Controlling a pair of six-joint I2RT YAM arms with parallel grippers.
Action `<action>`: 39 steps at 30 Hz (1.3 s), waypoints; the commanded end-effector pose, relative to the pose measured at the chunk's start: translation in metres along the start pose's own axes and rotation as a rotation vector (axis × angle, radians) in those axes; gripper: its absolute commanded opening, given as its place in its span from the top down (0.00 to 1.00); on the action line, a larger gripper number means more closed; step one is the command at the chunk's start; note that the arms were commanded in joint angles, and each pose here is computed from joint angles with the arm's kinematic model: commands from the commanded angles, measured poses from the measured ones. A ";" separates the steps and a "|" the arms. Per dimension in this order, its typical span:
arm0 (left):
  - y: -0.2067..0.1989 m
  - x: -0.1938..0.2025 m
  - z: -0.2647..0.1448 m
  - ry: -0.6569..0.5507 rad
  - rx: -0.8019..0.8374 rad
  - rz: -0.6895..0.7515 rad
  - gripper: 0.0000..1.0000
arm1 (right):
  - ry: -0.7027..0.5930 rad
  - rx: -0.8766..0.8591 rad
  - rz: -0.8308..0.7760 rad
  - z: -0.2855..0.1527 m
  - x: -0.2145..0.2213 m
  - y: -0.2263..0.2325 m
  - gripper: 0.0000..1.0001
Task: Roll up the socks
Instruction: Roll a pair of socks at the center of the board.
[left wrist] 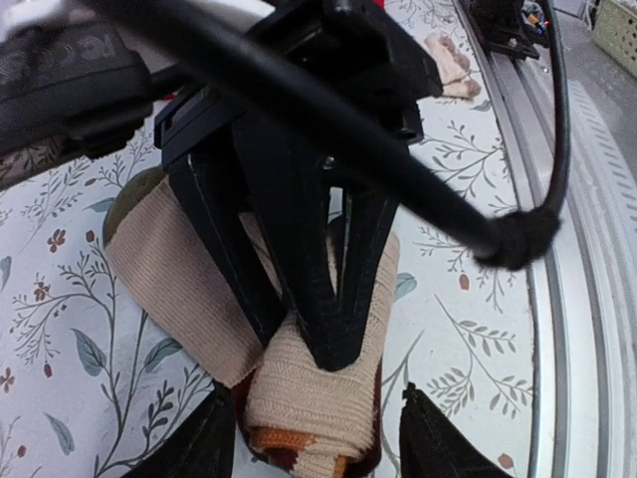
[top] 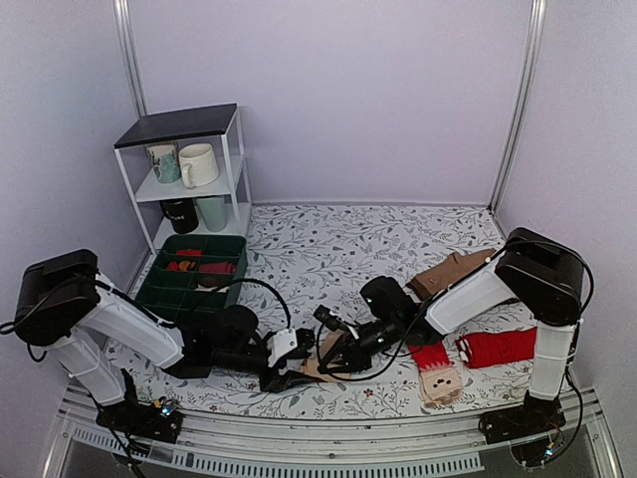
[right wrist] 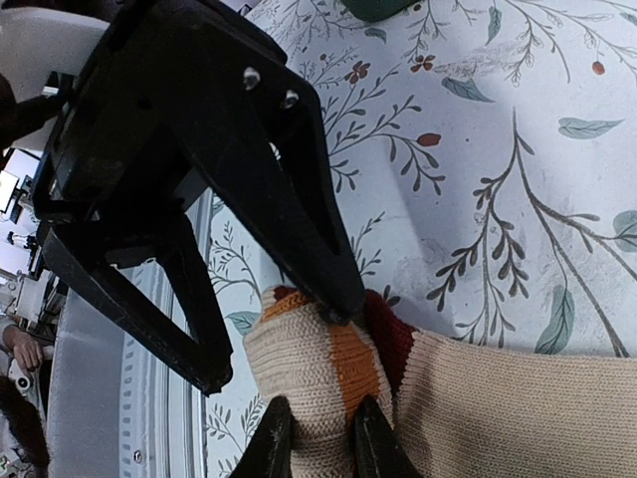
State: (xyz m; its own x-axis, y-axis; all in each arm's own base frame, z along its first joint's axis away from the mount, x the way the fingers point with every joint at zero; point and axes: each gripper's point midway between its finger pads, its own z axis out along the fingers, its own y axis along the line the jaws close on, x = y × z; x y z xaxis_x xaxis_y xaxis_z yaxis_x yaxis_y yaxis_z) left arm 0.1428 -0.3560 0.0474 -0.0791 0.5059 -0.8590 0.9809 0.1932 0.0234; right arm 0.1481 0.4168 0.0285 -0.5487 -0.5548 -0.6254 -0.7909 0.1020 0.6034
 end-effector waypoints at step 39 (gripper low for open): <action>-0.025 0.032 0.016 0.164 0.141 -0.088 1.00 | -0.096 0.505 0.270 -0.090 -0.044 -0.053 0.40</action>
State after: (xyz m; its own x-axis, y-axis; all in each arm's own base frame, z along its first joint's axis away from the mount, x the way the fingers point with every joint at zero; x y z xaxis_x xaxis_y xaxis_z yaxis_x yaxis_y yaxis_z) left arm 0.1358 -0.3687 0.0355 -0.1381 0.5509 -0.8231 0.9863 0.1526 -0.0634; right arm 0.2342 0.3768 0.1043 -0.6678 -0.3609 -0.6509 -0.7228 0.5233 0.4514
